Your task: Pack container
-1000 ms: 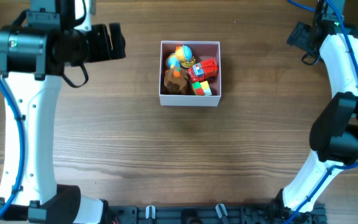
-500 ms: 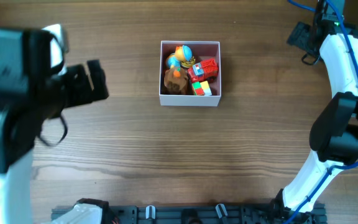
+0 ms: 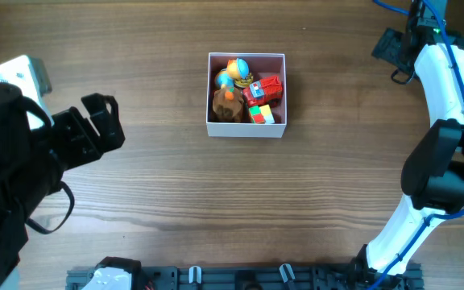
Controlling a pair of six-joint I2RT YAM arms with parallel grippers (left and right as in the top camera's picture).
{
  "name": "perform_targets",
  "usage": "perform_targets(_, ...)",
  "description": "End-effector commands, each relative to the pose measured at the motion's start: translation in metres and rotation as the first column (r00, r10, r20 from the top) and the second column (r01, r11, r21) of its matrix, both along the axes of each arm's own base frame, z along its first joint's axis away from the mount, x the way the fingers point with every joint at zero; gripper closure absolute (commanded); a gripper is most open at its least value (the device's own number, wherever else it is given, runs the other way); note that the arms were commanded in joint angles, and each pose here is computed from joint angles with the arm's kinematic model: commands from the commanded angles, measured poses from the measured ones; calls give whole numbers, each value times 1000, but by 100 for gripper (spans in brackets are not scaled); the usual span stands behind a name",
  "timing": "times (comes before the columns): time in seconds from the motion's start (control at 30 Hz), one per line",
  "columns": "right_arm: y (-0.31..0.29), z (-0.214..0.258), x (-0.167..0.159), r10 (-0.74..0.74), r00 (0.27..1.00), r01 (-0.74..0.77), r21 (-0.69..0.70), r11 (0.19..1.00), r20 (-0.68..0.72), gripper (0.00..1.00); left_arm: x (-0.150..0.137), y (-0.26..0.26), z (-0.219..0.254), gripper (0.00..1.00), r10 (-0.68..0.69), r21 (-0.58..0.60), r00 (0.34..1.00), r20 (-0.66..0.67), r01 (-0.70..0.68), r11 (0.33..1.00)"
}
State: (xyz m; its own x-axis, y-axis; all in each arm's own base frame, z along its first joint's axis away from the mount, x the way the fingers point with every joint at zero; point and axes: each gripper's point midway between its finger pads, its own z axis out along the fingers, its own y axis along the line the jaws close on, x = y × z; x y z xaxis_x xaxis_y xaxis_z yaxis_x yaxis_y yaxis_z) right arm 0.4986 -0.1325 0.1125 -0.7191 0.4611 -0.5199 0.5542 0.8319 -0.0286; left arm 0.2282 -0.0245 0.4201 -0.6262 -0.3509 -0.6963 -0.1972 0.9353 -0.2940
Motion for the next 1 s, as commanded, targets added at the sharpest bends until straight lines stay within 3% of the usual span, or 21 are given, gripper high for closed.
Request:
perform_targets(0.0,3,-8,0,-2,1000,3,8,1000,-13,0,1,1,1,0,4,6,1000,5,-4,1000)
perform_targets(0.13,4,-8,0,-2,1000,2,8,1000,-13,0,10,2,-6,0,5,34,1000,-23,-4,999)
perform_targets(0.37,4,-8,0,-2,1000,2,8,1000,-13,0,34,-2,-26,0,-106,163,989,-104,122,979)
perform_targets(0.57,4,-8,0,-2,1000,2,8,1000,-13,0,45,4,-21,0,-140,224,982,128,109,968)
perform_targets(0.83,4,-8,0,-2,1000,2,8,1000,-13,0,39,19,-125,0,-124,146,918,378,73,987)
perform_targets(0.97,4,-8,0,-2,1000,2,8,1000,-13,0,28,18,-152,0,-129,167,835,534,45,985)
